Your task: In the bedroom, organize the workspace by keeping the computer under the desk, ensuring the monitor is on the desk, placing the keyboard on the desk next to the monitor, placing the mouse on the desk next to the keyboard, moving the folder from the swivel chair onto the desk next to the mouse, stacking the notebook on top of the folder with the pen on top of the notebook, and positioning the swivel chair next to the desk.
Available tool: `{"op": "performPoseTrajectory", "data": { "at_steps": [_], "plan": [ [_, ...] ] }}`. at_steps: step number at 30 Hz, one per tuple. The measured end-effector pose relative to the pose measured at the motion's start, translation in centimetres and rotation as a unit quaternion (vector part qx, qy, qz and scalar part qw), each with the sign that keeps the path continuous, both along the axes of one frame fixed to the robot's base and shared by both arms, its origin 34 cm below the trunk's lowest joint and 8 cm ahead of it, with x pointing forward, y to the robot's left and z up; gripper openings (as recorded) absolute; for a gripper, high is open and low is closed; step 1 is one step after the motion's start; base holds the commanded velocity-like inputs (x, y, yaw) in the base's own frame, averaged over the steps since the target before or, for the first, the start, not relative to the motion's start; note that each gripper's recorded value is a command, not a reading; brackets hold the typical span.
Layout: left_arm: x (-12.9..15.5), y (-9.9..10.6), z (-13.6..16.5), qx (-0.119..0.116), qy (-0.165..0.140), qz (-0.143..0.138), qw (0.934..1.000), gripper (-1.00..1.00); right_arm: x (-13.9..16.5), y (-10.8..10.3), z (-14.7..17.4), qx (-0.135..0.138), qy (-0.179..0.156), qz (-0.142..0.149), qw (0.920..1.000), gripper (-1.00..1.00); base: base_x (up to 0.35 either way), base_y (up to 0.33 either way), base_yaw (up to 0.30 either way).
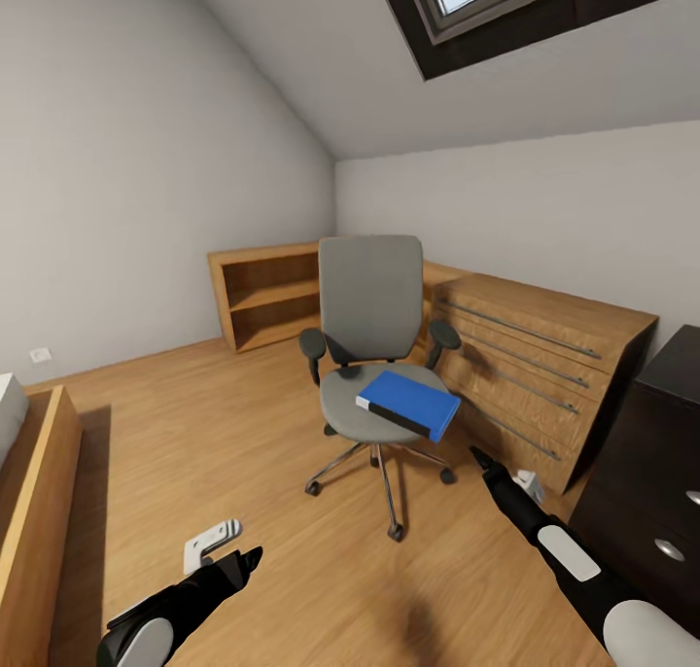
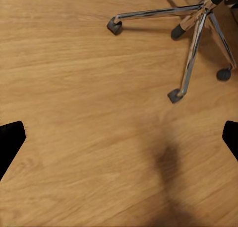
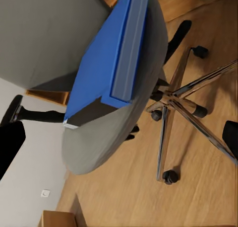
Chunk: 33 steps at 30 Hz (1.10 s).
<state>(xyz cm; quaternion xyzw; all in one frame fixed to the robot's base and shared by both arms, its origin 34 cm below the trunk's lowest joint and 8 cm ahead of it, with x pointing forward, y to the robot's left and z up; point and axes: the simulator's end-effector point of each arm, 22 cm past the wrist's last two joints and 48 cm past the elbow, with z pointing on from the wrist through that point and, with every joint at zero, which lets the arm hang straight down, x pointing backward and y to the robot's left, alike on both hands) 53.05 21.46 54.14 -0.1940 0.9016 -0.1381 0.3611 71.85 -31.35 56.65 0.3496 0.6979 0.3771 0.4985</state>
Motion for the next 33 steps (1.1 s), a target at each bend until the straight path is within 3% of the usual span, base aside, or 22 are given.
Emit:
{"op": "performPoseTrajectory", "data": {
  "at_steps": [17,27,33],
  "plan": [
    [-0.2,0.0,-0.9,0.0,0.0,-0.001,1.0,1.0,-0.2,-0.2,-1.2,-0.001,0.007,-0.004,1.0,1.0,0.002,0.0,0.0],
    [-0.2,0.1,-0.9,0.0,0.001,0.0,1.0,1.0,-0.3,-0.2,-1.3,-0.002,0.009,-0.005,0.9999,1.0,0.135,0.0,0.0],
    [-0.3,0.1,-1.1,0.001,0.003,0.0,1.0,1.0,-0.4,-0.6,-2.1,-0.007,0.027,-0.014,0.9995,1.0,0.22,0.0,0.0]
  ]
}}
